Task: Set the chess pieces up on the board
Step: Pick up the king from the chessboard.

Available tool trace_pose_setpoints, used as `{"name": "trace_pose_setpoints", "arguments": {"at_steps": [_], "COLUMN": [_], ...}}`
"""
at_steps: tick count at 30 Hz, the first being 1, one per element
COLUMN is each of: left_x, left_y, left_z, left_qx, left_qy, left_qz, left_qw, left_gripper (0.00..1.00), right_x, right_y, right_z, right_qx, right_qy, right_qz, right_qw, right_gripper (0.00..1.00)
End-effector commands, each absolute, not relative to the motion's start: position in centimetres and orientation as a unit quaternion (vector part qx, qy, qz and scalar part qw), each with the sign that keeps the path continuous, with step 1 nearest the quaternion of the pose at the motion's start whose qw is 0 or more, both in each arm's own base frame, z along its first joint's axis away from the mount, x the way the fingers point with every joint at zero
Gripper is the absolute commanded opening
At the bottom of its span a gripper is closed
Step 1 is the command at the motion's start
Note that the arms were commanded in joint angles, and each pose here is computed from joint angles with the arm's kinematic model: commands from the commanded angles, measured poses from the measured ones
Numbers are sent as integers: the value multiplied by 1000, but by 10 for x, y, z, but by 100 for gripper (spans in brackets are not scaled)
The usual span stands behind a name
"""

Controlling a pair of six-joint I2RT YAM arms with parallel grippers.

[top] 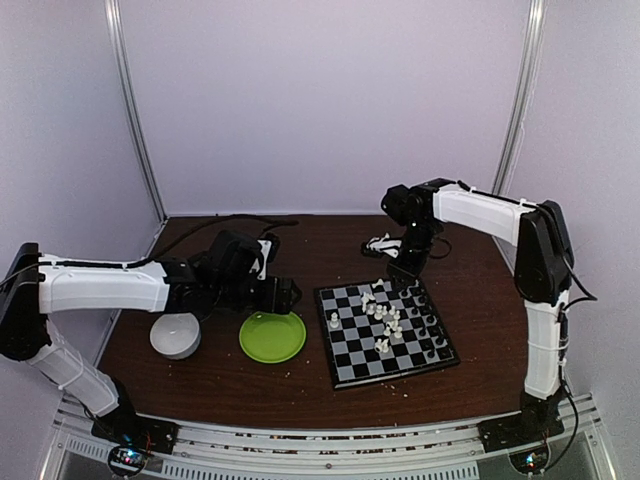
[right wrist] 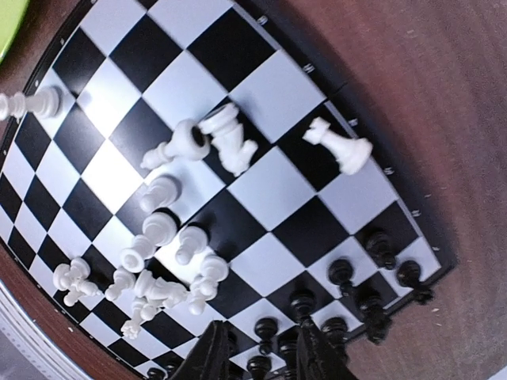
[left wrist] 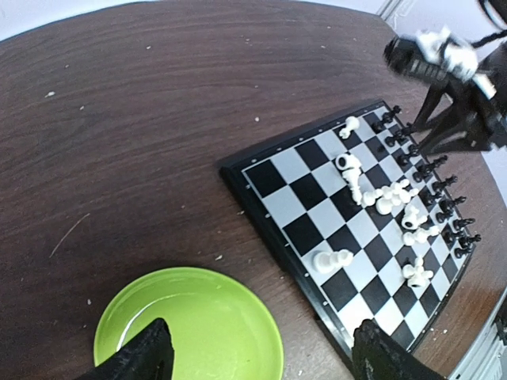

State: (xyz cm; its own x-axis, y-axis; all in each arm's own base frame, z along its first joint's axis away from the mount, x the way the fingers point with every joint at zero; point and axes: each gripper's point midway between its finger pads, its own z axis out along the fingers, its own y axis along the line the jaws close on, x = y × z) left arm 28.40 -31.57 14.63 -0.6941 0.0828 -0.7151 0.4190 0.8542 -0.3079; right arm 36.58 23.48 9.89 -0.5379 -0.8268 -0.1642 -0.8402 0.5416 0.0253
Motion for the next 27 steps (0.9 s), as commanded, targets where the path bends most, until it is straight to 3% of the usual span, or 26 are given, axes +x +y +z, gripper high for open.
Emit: {"name": "trace_pose_setpoints", "arguments": {"at_steps": [1,12,27], "left_x": [287,283,284], "left_y": [-337,-324,-320], "left_z": [164,166,163], "left_qx": [168,144,128], "left_qy": [872,873,876], "left_qz": [-263,-262,-259], "left_qw": [377,385,386], "left_gripper": [78,77,77], "right_x": [343,324,329], "right_y": [249,283,290], "right_z": [110,90,78], "right_qx": [-497,-541,-530], "right_qy": [859,835,844], "right_qz": [93,70,68], "right_qw": [85,72,52], "right_gripper": [31,38,34]}}
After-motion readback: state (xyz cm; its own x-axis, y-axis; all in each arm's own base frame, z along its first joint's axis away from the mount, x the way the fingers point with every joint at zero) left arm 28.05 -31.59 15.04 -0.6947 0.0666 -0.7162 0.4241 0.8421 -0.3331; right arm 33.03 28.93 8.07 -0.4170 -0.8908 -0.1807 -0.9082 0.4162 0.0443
